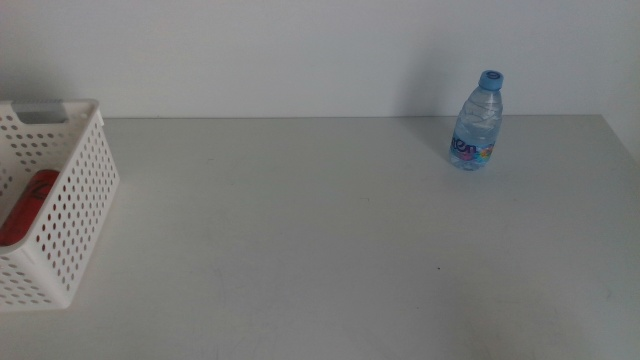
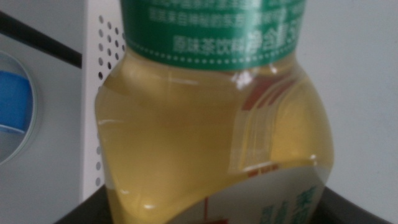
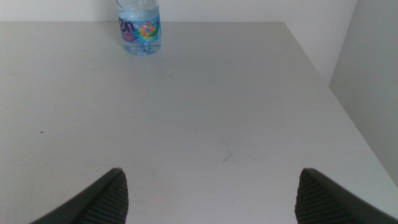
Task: Use arms to grab the bottles and put them into the dustbin to the left of the table.
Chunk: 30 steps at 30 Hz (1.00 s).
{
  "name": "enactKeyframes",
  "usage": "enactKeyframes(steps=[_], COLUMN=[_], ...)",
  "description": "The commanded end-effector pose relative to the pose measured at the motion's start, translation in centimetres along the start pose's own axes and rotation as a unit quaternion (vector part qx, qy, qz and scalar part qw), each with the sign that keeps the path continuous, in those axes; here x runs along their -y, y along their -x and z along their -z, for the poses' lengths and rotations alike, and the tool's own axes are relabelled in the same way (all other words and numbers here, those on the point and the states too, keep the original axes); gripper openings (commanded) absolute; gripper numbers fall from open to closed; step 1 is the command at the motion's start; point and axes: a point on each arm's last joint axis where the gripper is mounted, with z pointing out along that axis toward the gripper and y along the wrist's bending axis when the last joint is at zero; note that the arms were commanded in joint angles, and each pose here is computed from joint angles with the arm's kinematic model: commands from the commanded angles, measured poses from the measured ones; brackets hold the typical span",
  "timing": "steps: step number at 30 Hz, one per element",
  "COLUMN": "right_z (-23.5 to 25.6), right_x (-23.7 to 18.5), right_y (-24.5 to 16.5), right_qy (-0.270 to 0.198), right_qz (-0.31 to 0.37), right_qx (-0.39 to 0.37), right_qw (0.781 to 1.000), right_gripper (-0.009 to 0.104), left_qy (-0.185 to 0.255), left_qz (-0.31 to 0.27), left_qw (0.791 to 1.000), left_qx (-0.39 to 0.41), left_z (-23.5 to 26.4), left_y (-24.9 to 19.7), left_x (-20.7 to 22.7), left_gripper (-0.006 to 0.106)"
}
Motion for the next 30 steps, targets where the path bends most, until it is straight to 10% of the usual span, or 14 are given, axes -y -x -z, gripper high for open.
enactKeyframes(steps=[1, 21, 30], right_z=[0.3, 0.3, 0.3], right_x=[0.0, 0.0, 0.0], right_y=[1.0, 1.0, 1.0], right_qy=[-0.001, -0.001, -0.001], right_qz=[0.011, 0.011, 0.011], right_qx=[0.051, 0.051, 0.051], right_qw=[0.999, 0.999, 0.999], right_gripper=[0.094, 0.094, 0.094], left_qy=[0.017, -0.021, -0.076], left_qz=[0.010, 0.004, -0.011], left_qw=[0.997, 0.984, 0.981], left_qx=[0.073, -0.176, -0.181], left_z=[2.0, -11.6, -12.8], left_y=[1.1, 0.1, 0.1], left_x=[-1.0, -1.2, -0.2], left_gripper=[-0.002, 0.001, 0.048])
